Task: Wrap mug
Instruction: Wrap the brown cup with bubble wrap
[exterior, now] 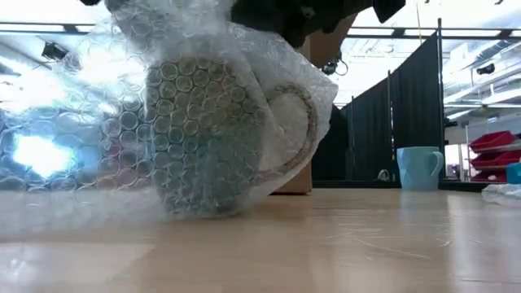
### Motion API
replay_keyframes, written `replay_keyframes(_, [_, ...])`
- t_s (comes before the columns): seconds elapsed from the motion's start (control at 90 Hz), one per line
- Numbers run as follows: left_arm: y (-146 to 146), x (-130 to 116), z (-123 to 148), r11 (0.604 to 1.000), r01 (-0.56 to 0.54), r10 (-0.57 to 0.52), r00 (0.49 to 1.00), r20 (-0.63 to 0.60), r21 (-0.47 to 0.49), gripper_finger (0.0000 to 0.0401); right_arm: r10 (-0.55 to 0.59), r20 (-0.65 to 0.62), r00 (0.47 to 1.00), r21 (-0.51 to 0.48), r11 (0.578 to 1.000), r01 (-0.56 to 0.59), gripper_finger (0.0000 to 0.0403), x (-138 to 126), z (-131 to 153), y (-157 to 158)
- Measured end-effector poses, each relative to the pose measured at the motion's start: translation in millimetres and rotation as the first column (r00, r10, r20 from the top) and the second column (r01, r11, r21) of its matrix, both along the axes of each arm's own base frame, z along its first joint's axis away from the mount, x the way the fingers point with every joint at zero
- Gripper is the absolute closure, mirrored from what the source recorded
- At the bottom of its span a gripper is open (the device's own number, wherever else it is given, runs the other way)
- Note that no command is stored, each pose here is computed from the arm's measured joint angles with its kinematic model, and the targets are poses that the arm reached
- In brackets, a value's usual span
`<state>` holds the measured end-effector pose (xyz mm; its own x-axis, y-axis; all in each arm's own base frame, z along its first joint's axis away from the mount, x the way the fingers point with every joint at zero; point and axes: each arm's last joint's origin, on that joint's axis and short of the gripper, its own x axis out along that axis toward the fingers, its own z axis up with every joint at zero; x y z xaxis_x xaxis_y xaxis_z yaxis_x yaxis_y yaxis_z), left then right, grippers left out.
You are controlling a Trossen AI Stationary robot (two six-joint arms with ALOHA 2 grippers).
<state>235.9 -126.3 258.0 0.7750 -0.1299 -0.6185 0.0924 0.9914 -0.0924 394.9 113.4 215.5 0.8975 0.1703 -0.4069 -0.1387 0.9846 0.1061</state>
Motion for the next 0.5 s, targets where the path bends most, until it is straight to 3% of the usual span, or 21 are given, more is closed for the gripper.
replay_keyframes(0.233, [10, -11, -16, 0.981, -0.176, 0.183, 0.978, -0.099, 0.075, 0.0284, 0.004, -0.008, 1.000, -0.001, 1.000, -0.004, 0.0403, 0, -1, -1])
replay_keyframes(0.5, [1, 8, -66, 0.984, -0.172, 0.173, 0.984, -0.042, 0.036, 0.0284, -0.009, -0.096, 0.995, 0.005, 1.000, 0.010, 0.0403, -4, -8, -1])
